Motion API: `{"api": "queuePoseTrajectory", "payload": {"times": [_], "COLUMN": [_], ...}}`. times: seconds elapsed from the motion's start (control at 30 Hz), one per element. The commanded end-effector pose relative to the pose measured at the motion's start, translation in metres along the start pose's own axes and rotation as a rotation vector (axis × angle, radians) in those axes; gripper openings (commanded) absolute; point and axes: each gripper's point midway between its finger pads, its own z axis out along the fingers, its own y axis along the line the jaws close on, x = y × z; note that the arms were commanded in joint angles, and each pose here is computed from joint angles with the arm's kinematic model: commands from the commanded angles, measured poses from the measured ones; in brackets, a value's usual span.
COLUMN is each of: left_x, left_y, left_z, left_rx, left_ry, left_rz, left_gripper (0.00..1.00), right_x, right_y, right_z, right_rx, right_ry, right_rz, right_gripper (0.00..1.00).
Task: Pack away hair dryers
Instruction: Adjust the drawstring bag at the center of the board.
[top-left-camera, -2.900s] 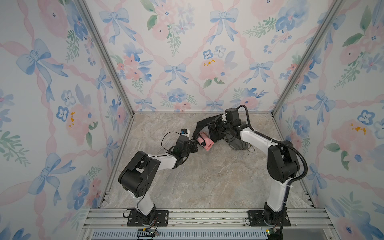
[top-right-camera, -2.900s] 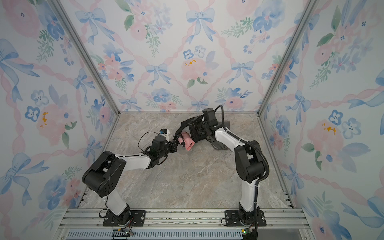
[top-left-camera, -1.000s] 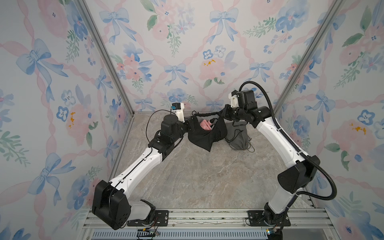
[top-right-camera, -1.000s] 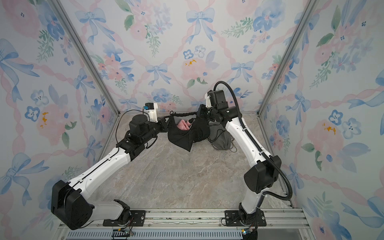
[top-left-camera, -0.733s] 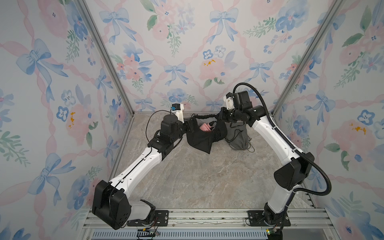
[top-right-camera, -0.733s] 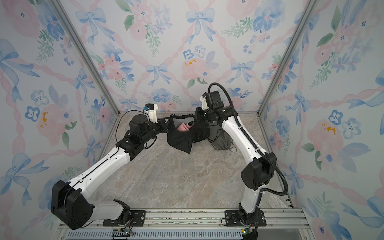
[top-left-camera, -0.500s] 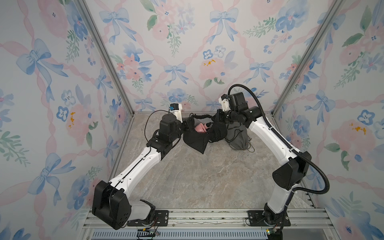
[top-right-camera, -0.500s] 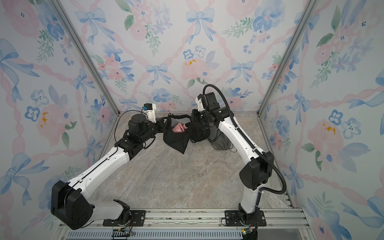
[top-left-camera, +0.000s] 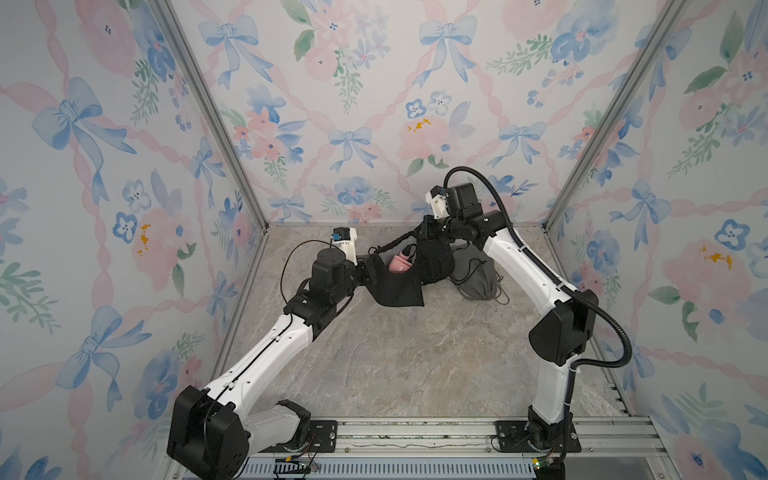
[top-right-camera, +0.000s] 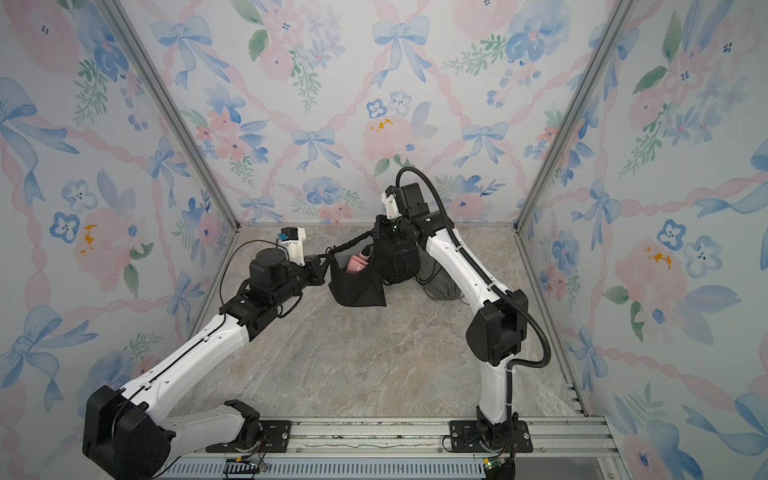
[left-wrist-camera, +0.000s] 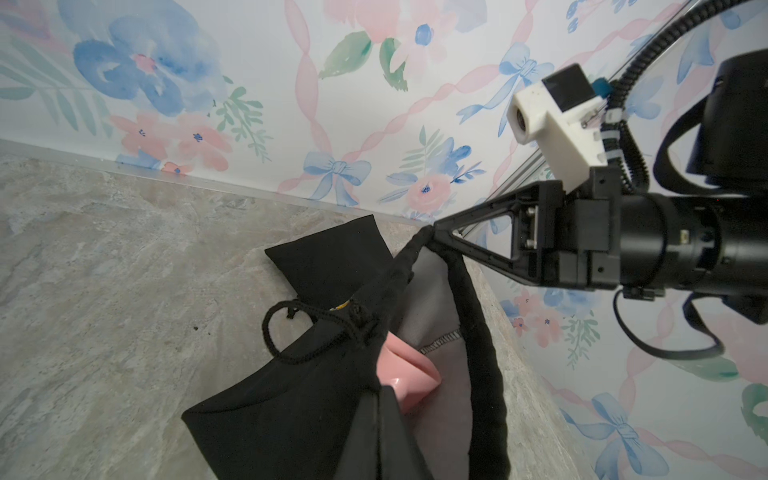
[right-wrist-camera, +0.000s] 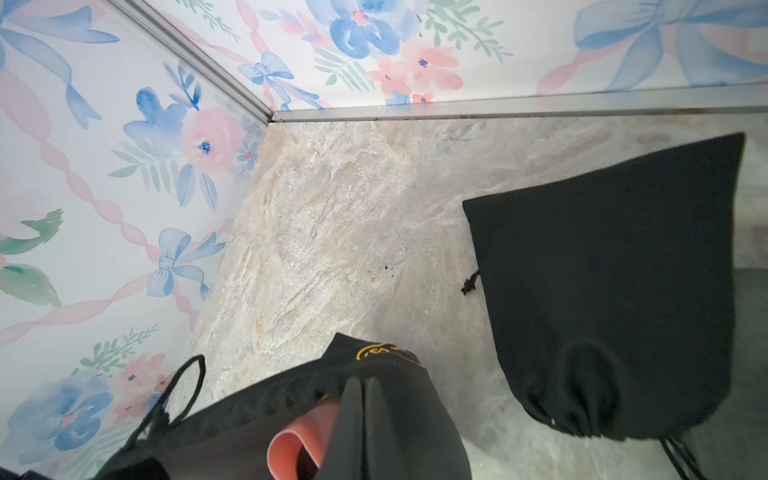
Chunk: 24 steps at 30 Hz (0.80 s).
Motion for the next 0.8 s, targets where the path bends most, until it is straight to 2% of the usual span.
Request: {"api": "queuePoseTrajectory", "payload": {"times": [0.0, 0.33, 0.53, 0.77], "left_x": [-0.004, 0.051, 0.081, 0.095], "left_y": [-0.013, -0.013, -0.009, -0.002], "left_z": [-0.008, -0.005, 0.001, 0.000], "left_rx": [0.026, 0.005, -0.009, -0.016], "left_ry": [-0.047, 0.045, 0.095, 0.111], "left_rz": [0.024, 0.020, 0.012, -0.002], "left_gripper": [0.00, 0.00, 0.00, 0.00], "right_x": [-0.022, -0.045, -0.021, 0.014], "right_y": [0.017, 0.058, 0.057, 0.048], "right_z": [0.010, 0.014, 0.022, 0.026], "right_rx": [-0.087, -0.247, -0.300, -0.297], "right_ry": [-0.064, -0.190, -0.206, -0.183], "right_rz": [-0.070, -0.232, -0.260, -0.254], "right_gripper": [0.00, 0.00, 0.00, 0.00]}}
